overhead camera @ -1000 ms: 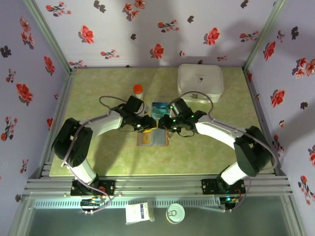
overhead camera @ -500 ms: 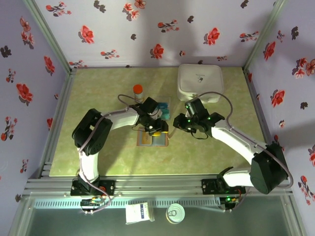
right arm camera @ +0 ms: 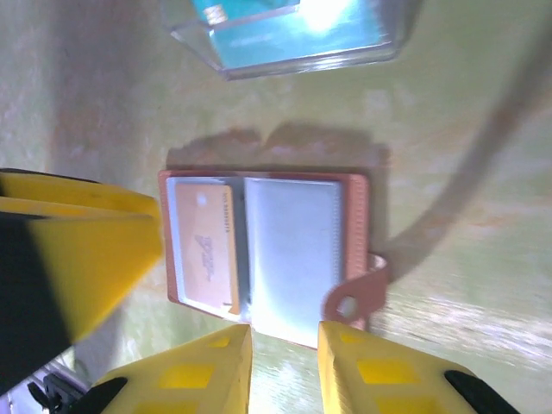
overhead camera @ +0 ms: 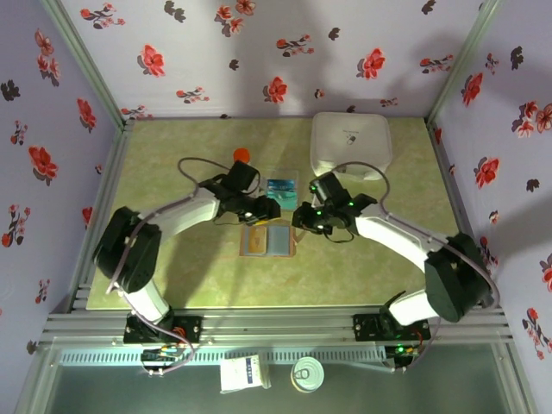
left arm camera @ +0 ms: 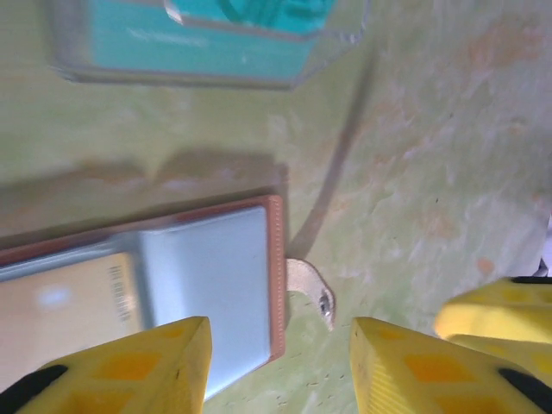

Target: Take the credit cards out of the card holder

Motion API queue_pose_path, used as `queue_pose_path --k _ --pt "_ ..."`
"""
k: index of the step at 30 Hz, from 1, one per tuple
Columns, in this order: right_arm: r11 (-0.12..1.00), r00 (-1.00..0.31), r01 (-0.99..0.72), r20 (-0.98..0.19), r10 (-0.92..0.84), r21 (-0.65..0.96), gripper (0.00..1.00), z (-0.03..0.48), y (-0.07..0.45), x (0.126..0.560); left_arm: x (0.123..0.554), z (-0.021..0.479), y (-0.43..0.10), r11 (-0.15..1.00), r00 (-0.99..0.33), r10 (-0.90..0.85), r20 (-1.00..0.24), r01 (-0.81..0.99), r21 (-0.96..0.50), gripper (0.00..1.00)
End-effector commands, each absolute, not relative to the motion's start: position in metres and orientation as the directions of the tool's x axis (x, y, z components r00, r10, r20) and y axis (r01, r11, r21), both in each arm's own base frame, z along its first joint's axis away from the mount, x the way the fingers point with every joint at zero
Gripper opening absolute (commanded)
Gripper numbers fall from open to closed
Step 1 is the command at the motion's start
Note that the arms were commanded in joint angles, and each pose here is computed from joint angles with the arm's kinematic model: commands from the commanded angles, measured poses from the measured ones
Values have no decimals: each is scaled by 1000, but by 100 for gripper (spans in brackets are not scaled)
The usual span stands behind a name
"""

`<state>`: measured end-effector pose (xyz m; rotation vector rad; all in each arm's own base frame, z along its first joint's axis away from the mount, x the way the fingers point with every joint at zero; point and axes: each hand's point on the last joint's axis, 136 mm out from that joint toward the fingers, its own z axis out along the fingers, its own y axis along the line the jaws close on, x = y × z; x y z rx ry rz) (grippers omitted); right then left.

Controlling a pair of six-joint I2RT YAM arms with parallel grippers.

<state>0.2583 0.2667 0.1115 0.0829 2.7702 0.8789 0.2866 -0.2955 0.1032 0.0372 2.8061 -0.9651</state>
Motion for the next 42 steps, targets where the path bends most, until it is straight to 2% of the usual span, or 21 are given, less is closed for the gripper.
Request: queue_pose_path --k 1,6,15,27,42 --pt "770 -973 -99 -224 58 630 27 127 308 264 278 84 -257 837 -988 -60 -142 28 -547 42" --pt "750 -984 -118 -178 0 650 27 115 344 259 272 65 -230 844 -990 -89 -112 -16 -537 33" --pt "740 -996 -60 -84 -4 670 27 73 362 254 266 32 -230 824 -995 -93 -37 -56 -565 19" --pt "767 -999 -29 -32 -10 641 25 41 362 250 255 6 -227 831 -995 -90 33 -94 -548 12" --pt "833 -999 -24 -52 5 553 24 28 335 244 251 3 -220 849 -994 -97 41 -104 -518 10"
